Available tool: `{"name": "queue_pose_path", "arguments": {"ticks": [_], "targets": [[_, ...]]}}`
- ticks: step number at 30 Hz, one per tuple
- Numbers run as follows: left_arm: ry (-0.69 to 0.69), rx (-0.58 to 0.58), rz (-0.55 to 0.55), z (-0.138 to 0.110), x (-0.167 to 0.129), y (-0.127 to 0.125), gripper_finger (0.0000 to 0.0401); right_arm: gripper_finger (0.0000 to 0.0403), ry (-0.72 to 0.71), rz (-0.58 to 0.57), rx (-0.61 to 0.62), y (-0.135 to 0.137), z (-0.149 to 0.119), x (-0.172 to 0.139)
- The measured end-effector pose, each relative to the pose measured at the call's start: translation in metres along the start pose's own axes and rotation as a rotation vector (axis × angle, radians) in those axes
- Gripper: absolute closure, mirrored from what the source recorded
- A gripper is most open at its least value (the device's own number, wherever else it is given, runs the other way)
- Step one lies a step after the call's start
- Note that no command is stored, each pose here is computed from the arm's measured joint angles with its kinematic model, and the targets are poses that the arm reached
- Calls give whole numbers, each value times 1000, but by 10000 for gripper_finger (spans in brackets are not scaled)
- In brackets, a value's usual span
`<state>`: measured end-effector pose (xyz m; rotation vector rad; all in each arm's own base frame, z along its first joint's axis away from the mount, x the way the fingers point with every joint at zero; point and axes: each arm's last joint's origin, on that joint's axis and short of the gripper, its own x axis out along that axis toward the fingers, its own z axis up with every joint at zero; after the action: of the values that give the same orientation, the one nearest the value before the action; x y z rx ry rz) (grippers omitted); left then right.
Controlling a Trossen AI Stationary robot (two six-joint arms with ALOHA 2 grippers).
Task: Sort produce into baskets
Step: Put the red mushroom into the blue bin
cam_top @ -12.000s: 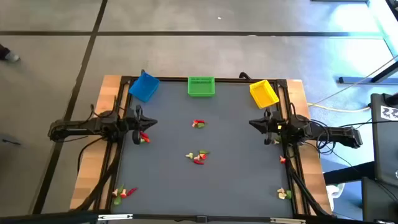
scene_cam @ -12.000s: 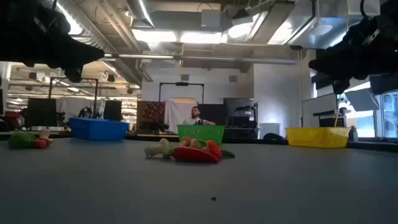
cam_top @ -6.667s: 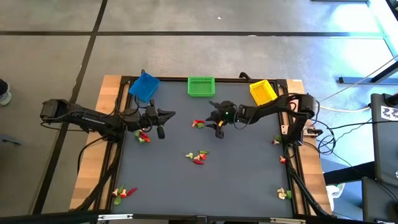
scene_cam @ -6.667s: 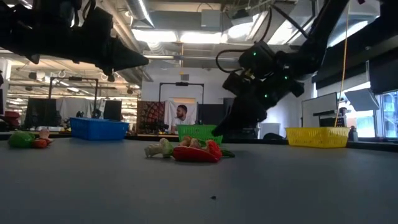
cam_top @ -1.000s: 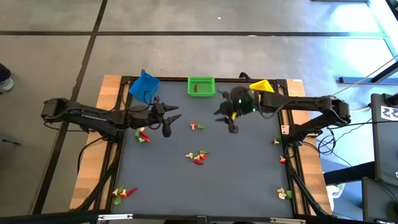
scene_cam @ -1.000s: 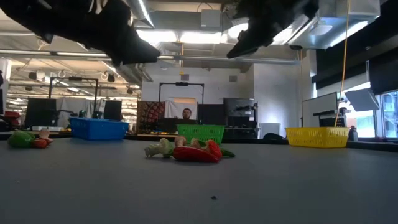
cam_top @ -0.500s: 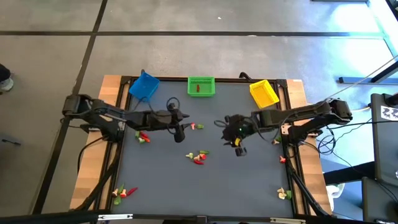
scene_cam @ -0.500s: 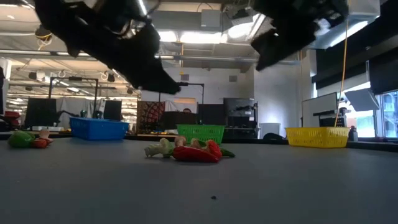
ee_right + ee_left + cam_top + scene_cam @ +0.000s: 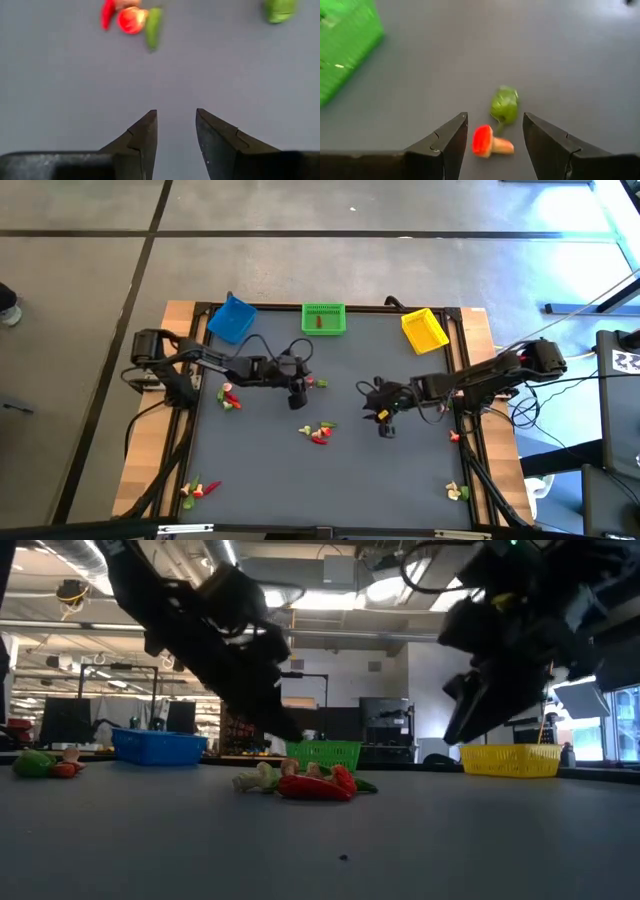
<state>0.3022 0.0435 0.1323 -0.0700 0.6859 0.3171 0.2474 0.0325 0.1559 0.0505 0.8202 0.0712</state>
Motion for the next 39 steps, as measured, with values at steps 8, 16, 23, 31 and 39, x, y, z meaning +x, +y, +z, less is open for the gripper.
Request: {"name": "queue_pose_path", "arguments": {"ticks": [8, 16, 23, 31, 39], "targets": [[36, 107, 3, -8, 9, 5, 229, 267, -98, -148, 71, -7, -24, 5], [68, 94, 22, -15, 19, 12, 252, 267, -114, -154, 86, -9, -31, 6], [60, 99, 23, -15, 19, 12, 280, 267, -157, -198, 92, -10, -27, 5], [75, 124, 27, -16, 19, 12, 339, 267, -198, -192, 97, -9, -23, 5], [78, 185, 24, -16, 19, 12, 380, 267, -215, -192, 99, -9, -21, 4]]}}
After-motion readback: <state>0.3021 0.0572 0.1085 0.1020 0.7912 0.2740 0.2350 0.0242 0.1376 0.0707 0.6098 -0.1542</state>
